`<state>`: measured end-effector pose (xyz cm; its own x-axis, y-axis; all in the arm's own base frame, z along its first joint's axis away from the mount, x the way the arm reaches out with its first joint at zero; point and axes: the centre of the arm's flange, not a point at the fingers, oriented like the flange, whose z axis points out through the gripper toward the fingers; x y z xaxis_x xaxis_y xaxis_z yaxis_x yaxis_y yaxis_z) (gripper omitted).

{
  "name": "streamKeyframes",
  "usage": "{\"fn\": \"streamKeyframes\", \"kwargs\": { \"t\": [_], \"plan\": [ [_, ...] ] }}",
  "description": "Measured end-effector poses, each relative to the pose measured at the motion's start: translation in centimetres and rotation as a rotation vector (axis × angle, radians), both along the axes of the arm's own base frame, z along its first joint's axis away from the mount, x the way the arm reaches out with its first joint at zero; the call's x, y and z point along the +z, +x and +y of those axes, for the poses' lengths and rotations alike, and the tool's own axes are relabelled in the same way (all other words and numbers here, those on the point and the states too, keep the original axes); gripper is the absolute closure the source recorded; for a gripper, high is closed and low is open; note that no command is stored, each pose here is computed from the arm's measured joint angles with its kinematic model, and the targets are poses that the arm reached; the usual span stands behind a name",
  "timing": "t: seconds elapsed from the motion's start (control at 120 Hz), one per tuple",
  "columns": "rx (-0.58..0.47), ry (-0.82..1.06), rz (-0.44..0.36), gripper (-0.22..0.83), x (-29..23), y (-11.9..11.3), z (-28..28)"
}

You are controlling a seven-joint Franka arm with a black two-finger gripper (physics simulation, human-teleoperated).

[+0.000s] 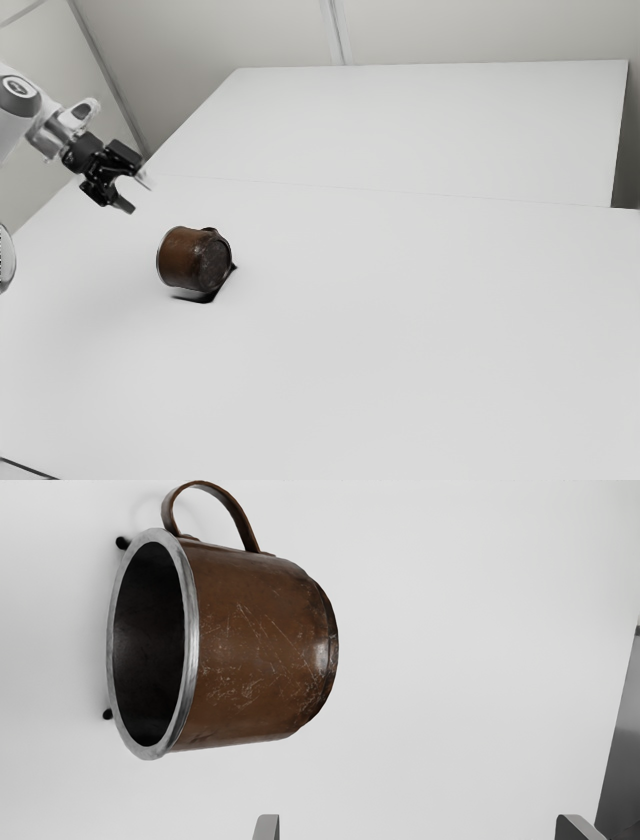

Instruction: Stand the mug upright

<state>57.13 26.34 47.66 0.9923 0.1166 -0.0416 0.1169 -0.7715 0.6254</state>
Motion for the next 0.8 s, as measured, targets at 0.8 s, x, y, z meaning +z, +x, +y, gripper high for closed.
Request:
{"fn": "streamKeyframes", "kwargs": {
  "t": [0.8],
  "plan": [
    [0.002, -0.362, -0.123, 0.0, -15.4, 0.5, 3.1]
  ]
}}
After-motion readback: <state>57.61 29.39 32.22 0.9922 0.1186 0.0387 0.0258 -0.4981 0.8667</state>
